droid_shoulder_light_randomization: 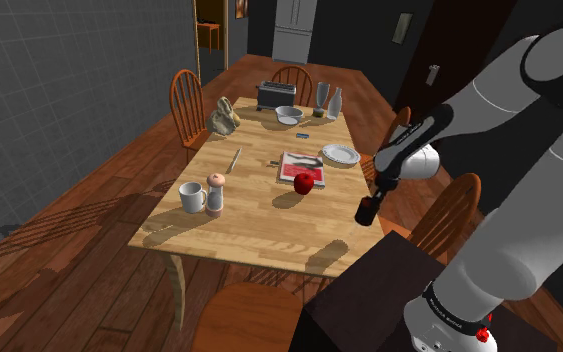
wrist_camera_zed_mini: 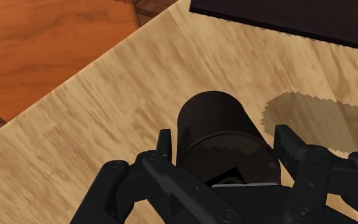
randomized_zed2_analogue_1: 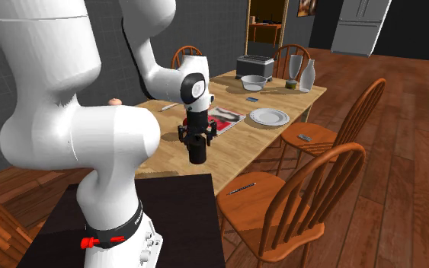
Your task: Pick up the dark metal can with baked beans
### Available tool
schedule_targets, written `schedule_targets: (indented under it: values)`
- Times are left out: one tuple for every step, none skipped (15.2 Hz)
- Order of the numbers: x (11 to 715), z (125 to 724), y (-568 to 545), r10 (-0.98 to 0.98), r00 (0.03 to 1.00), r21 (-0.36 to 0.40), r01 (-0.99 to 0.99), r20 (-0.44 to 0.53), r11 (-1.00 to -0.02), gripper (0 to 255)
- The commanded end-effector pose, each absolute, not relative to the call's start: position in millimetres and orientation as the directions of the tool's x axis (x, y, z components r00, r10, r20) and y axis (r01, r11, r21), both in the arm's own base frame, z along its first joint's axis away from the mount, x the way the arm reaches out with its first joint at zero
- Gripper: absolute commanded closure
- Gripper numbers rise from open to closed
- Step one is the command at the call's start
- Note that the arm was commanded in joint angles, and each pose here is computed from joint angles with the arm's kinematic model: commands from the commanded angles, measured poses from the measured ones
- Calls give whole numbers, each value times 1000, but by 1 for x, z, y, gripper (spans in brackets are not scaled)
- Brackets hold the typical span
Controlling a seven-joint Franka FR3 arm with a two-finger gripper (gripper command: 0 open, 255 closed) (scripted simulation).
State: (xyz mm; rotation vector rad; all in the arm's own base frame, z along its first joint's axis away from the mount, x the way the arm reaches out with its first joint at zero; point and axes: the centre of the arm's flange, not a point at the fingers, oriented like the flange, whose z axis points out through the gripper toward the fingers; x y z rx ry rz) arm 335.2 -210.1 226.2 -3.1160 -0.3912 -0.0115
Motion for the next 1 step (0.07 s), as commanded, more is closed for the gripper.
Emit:
schedule_targets:
  values:
    - [335,229,-210,247,969,0,247,7,-969,255]
